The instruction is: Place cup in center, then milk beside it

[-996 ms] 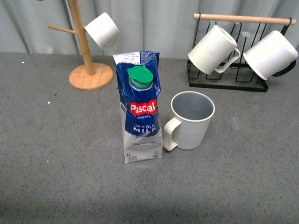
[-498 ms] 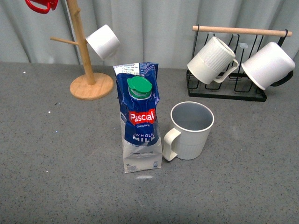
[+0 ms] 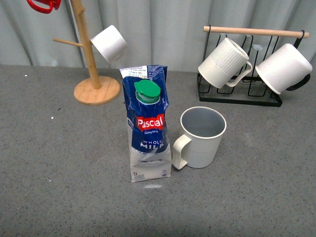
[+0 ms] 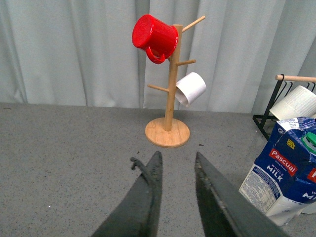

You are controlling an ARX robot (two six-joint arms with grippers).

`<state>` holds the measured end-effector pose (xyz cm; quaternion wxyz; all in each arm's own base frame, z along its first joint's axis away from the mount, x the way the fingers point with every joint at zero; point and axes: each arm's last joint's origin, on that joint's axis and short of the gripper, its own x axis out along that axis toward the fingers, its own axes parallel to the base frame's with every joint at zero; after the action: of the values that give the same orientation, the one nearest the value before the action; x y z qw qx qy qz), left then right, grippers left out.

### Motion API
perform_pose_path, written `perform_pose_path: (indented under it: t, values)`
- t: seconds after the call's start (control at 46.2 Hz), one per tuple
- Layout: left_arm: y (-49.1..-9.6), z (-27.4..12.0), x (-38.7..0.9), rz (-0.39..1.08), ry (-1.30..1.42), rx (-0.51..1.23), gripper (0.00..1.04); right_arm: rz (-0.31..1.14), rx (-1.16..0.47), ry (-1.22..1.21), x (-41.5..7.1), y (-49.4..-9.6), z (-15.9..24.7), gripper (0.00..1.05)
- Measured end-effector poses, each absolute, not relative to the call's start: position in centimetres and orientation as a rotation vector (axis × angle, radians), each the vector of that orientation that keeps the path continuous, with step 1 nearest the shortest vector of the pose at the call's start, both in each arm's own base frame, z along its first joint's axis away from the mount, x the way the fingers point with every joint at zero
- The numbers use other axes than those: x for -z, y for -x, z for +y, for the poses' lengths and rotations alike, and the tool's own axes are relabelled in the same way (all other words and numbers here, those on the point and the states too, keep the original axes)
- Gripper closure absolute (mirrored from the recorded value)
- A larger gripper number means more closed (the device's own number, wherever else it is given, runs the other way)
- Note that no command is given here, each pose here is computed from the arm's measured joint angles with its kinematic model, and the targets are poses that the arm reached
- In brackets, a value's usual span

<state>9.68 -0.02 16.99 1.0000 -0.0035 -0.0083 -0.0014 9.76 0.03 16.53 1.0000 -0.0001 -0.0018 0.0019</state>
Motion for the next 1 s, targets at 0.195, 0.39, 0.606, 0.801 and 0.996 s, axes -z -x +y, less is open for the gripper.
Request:
perform_pose_path:
  t: [0.195, 0.39, 0.606, 0.801, 0.996]
  values:
    - [-9.67, -0.02, -17.0, -0.017, 0.007, 0.003, 0.48, -0.004, -0.004, 0.0, -16.53, -9.76, 0.03, 0.09]
    - [-9.67, -0.02, -17.0, -0.017, 0.007, 0.003, 0.09, -0.004, -0.004, 0.0, -16.53, -9.76, 0.03, 0.09]
    - [-9.68, -0.02, -16.99, -0.017, 0.005, 0.003, 0.06, -0.004, -0.004, 0.0, -16.53, -9.76, 0.03, 0.09]
    - [-9.67, -0.02, -17.0, -0.017, 0.005, 0.003, 0.06, -0.004, -0.004, 0.0, -16.53, -9.76, 0.03, 0.09]
    - [-9.68, -0.02, -16.99, -0.017, 0.005, 0.003, 0.06, -0.004, -0.004, 0.0, -16.53, -9.76, 0.03, 0.09]
